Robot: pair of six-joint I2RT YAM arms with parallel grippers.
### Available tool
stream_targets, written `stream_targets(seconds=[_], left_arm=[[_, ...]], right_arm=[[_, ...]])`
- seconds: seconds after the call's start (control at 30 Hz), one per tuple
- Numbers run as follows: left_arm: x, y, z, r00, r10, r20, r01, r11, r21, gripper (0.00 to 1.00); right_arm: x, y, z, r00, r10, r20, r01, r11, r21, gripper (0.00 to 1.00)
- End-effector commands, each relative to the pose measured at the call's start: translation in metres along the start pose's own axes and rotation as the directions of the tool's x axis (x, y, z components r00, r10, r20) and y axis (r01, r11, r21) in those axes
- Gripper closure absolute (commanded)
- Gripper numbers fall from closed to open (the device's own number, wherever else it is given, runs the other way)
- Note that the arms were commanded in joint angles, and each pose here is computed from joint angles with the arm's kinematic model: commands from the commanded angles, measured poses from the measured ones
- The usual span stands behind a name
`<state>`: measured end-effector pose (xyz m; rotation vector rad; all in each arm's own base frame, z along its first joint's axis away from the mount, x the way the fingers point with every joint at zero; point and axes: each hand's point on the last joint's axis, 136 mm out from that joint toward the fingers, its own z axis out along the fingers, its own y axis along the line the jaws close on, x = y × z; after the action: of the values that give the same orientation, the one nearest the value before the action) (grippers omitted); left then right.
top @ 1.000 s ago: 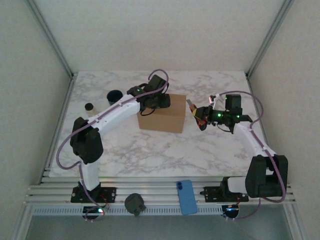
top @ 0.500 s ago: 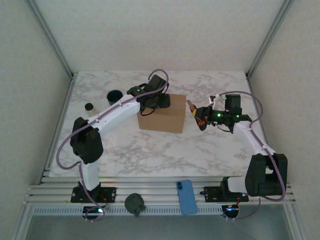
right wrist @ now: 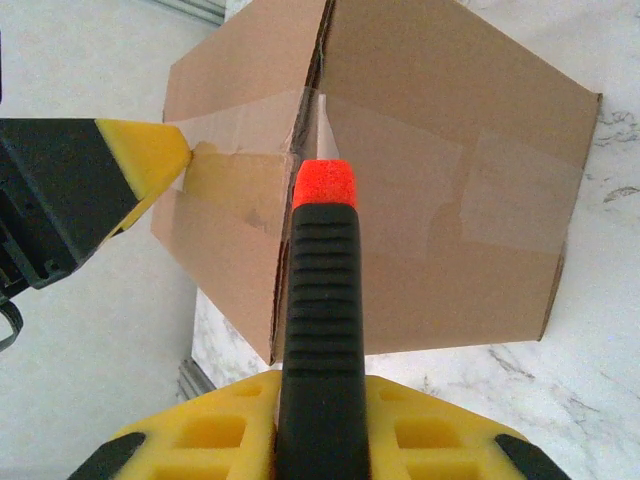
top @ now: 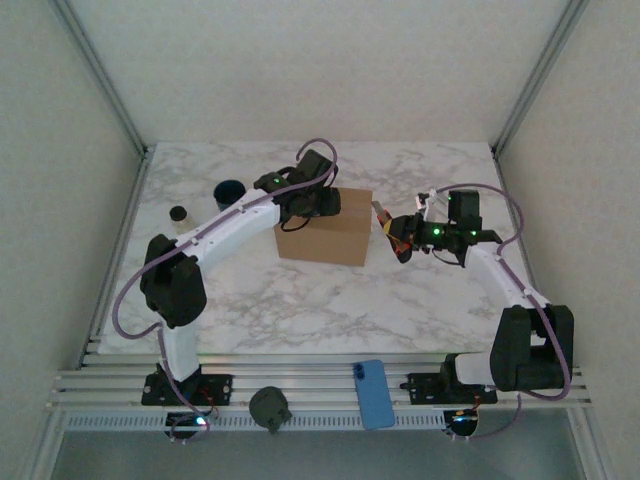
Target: Unpack the express box
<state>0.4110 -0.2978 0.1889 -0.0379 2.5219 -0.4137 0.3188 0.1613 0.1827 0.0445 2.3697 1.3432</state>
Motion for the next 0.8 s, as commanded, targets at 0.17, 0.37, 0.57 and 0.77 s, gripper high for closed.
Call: stream_targets(seconds=[0.17,0.37,0.57,0.77], left_arm=[[0.025,0.013,0.014,0.998,-0.002,-0.069,-0.001,0.999,-0.051,0.48],[0.026,0.013,0.015,0.998,-0.004,-0.068,0.001,0.999,-0.051,0.48],[0.025,0.012,0.014,0.998,-0.004,-0.066,0.001,0.999,-0.048,0.48],[0.026,0.012,0.016,0.998,-0.005,-0.066,0.002,0.999,-0.048,0.47]], right_arm=[[0.024,0.002,-0.004,0.999,0.014,-0.033,-0.015,1.0,-0.017,1.0],[0.033,0.0,-0.005,0.999,0.03,-0.038,-0.03,0.999,-0.018,1.0],[0.039,0.0,-0.003,0.998,0.04,-0.042,-0.041,0.999,-0.026,1.0],[0.041,0.007,-0.003,0.998,0.039,-0.04,-0.041,0.998,-0.04,1.0]])
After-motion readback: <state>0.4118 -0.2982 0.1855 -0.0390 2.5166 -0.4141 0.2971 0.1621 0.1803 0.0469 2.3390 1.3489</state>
